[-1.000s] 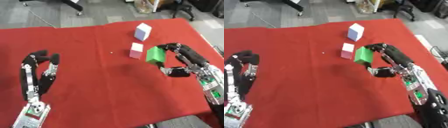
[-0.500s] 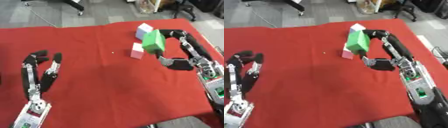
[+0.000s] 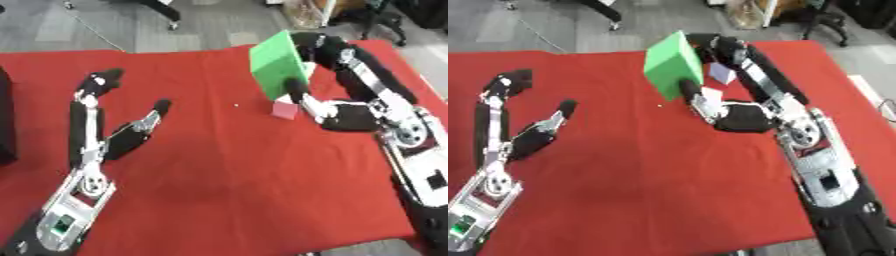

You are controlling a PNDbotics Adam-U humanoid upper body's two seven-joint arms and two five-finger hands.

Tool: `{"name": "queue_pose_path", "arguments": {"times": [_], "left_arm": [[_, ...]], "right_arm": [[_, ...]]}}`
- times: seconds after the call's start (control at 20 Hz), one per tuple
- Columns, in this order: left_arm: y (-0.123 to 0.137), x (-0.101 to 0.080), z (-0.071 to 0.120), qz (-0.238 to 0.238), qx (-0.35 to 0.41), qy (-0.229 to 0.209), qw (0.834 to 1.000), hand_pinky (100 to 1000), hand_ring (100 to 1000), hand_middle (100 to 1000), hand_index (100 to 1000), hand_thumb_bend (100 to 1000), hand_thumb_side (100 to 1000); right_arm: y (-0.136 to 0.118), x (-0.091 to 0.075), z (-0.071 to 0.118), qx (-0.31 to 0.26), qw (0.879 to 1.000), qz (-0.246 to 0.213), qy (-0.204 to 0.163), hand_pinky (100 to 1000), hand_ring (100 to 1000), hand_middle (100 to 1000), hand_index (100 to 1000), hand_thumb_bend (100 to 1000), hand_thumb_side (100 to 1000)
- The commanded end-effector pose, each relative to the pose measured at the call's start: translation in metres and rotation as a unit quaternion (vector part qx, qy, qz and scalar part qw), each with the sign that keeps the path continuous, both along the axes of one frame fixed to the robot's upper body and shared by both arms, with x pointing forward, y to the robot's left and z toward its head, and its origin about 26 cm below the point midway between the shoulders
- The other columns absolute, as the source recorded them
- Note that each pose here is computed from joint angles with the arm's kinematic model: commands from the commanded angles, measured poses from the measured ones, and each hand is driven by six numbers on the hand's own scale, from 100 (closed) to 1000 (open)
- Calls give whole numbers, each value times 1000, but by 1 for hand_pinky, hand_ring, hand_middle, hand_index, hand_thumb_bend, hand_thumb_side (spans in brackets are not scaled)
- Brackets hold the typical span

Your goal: Pick up the objects with one hand, pass them to the other hand, and then place them into the box on the other side of the table.

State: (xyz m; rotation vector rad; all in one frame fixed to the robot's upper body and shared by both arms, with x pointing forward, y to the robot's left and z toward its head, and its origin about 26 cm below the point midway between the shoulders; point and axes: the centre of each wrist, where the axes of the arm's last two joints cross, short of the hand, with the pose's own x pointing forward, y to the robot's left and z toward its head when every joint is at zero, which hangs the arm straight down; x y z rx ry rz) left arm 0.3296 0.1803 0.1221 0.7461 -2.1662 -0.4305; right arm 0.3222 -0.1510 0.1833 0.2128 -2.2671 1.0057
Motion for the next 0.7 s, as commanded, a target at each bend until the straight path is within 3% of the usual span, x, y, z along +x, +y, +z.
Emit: {"name": "queue_pose_path", "arguments": {"times": [0.05, 0.25, 0.3, 0.5, 0.7], "left_arm": [[-3, -6, 26, -27, 47, -41, 998, 818, 757, 756, 828, 784, 472], [-9, -17, 50, -55, 80, -85, 992, 819, 761, 762, 834, 801, 456], [-9, -19, 53, -55, 88, -88, 991, 825, 777, 784, 854, 867, 411], [-24, -35, 80, -106, 129, -151, 974, 835, 792, 804, 877, 906, 390], [-23, -42, 79, -133, 177, -166, 961, 851, 809, 819, 902, 920, 382]], "right_arm": [[26, 0, -1, 20, 998, 43, 43, 763, 652, 281, 675, 100, 525], [38, -2, 1, 26, 993, 75, 88, 763, 652, 282, 676, 100, 532], [38, -3, 3, 28, 992, 79, 95, 761, 648, 283, 676, 100, 549], [46, -5, 3, 27, 984, 111, 139, 761, 646, 287, 677, 100, 566], [43, -8, 11, 35, 978, 126, 166, 761, 645, 287, 677, 100, 568]]}}
